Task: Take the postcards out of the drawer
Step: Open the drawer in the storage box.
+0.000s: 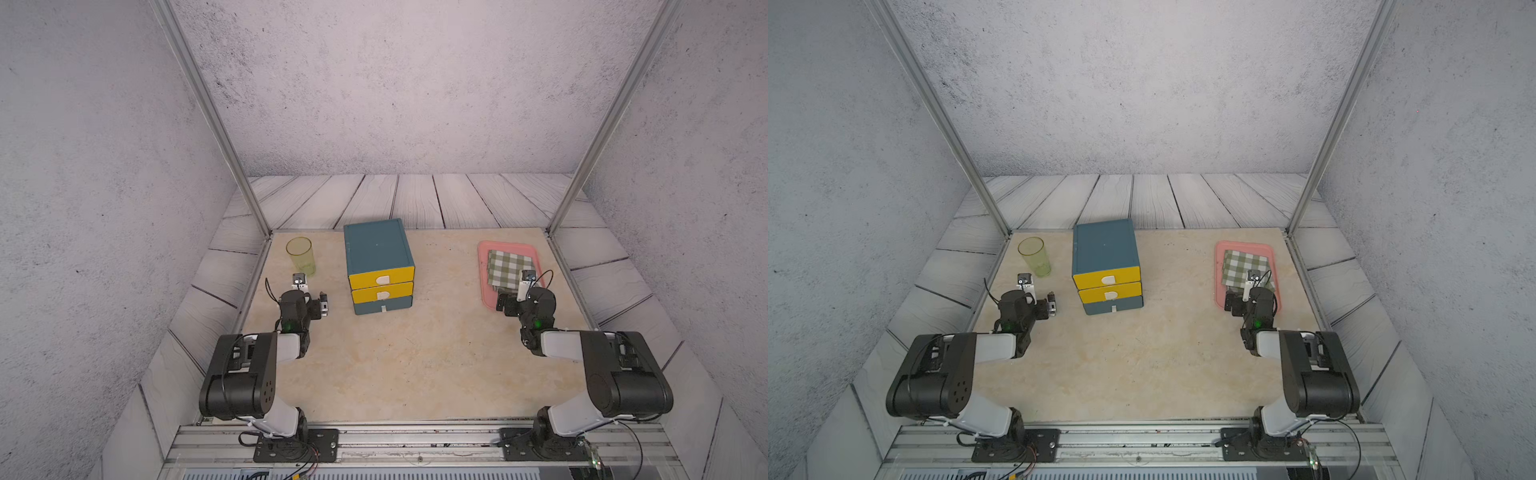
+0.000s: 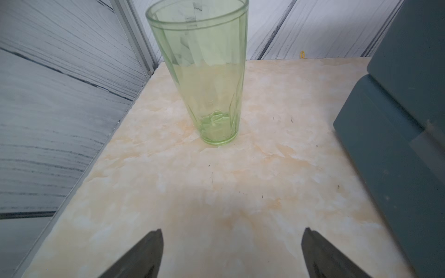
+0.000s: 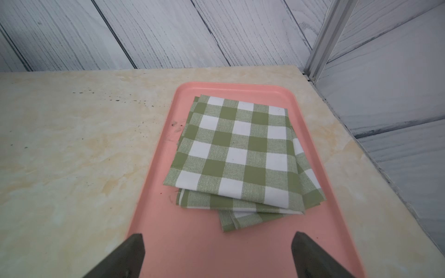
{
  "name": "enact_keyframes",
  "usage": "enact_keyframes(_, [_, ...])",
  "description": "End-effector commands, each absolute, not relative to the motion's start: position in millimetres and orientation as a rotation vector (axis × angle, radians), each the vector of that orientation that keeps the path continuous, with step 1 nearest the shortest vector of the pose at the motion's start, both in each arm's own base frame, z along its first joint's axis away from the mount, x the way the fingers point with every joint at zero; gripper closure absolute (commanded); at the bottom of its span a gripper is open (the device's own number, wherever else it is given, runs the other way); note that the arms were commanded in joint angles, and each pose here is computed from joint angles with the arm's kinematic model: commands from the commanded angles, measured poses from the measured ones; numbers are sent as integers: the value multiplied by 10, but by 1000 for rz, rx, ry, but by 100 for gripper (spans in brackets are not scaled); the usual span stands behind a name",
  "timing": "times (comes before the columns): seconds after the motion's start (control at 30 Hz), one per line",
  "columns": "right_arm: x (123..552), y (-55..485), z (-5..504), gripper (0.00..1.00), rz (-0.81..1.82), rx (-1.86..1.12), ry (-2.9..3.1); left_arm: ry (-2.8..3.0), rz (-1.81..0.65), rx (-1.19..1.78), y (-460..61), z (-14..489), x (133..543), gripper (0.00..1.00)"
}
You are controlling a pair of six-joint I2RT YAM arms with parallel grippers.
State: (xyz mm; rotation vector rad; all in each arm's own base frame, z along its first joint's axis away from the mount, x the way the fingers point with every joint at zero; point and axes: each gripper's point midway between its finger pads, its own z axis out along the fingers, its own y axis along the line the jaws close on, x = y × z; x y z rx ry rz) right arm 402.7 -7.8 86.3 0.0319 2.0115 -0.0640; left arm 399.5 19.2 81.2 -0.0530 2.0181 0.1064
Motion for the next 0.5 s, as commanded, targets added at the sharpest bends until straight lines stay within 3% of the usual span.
enact_keyframes(0.0, [4030, -56, 858, 1, -57, 20, 2013, 1989, 102, -40, 172, 931, 4047, 4])
enact_keyframes(0.47, [4038, -55, 857, 1, -54, 21, 2013, 1988, 102, -40, 172, 936, 4052, 4])
